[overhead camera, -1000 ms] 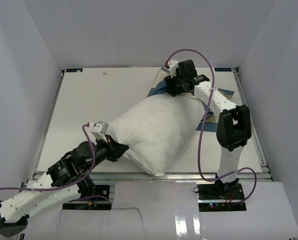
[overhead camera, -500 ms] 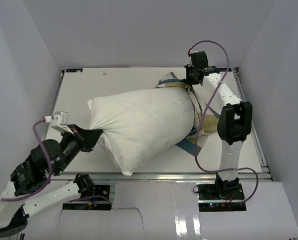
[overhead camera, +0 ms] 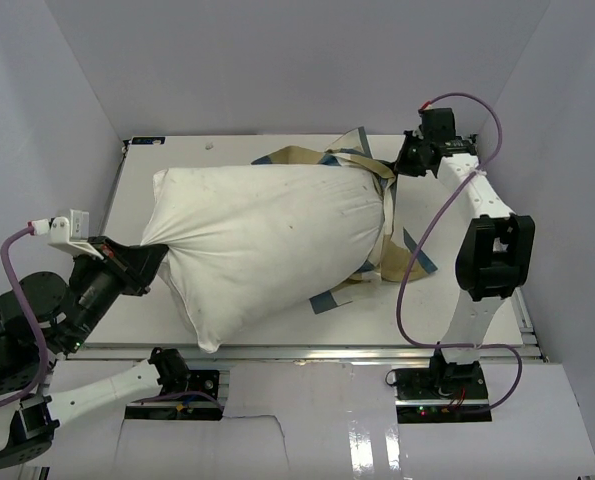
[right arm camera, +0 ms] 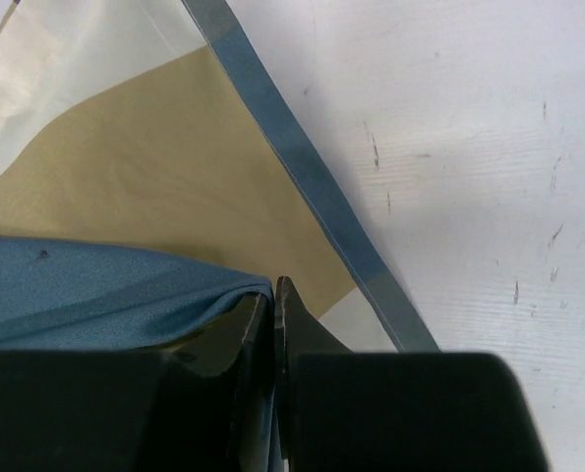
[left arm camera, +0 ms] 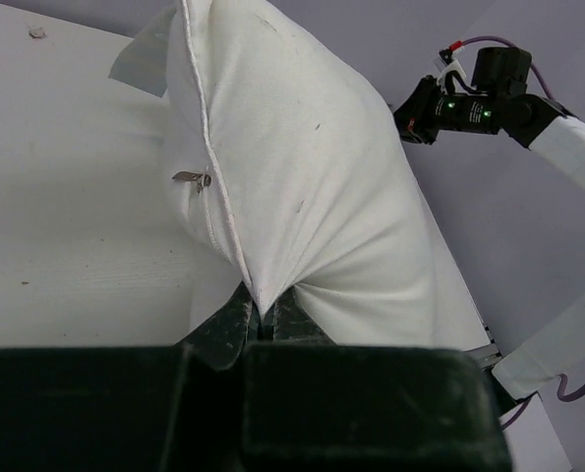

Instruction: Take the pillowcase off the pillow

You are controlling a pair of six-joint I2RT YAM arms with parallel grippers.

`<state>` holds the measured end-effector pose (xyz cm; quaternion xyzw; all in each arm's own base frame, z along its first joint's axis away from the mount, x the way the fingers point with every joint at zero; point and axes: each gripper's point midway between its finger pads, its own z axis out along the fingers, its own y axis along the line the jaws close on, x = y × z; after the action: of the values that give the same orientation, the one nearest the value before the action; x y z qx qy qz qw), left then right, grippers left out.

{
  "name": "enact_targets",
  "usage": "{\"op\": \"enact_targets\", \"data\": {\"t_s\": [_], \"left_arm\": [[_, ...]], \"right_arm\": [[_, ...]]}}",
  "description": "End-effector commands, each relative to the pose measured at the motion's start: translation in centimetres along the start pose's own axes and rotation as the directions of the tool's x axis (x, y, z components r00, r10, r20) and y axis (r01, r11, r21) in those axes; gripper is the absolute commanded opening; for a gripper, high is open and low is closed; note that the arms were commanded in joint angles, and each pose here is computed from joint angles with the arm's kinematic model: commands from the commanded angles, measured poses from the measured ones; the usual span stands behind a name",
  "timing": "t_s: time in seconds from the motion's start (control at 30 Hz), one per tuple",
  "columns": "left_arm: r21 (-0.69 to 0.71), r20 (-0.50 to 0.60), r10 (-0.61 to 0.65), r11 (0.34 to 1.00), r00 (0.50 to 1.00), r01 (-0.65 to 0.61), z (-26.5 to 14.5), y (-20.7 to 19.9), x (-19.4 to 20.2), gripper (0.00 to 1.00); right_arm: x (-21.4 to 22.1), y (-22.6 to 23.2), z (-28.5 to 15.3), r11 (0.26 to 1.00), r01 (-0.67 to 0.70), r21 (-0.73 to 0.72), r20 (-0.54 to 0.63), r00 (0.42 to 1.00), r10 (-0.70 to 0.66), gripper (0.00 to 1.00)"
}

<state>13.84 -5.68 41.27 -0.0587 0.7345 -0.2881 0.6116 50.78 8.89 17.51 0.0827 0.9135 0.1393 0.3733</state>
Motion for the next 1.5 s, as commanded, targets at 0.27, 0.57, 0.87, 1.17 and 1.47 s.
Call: {"op": "enact_targets", "data": {"t_s": [0.27,0.57,0.87,1.17,1.47], "left_arm": [[-0.100,0.130,-0.135,0.984,0.982,0.148,3.0,1.0,0.8,0.00],[-0.182,0.106,-0.074,0.979,0.992,0.092,7.0,0.1,2.9,0.00],[-0.173,0.100,-0.008,0.985,0.995,0.026,9.9,-4.5,-0.5,0.00],[-0.170,0.112,-0.018,0.985,0.994,0.037,10.5,-5.7,-1.7,0.00],[-0.176,0.182,0.014,0.984,0.983,0.019,9.8,-6.8,-5.9,0.00]], "right_arm": [[-2.9,2.9,-3.7,0.923,0.228,-0.310,0.239,0.958,-0.156,0.78],[5.4,3.3,-13.6,0.912,0.278,-0.300,0.324,0.930,-0.177,0.89],[16.4,1.1,-15.3,0.905,0.247,-0.347,0.284,0.947,-0.150,0.86],[19.8,-1.6,-13.7,0.942,0.198,-0.272,0.238,0.962,-0.134,0.82],[18.0,-5.8,-10.8,0.996,0.065,-0.053,0.270,0.962,-0.049,0.37]]}}
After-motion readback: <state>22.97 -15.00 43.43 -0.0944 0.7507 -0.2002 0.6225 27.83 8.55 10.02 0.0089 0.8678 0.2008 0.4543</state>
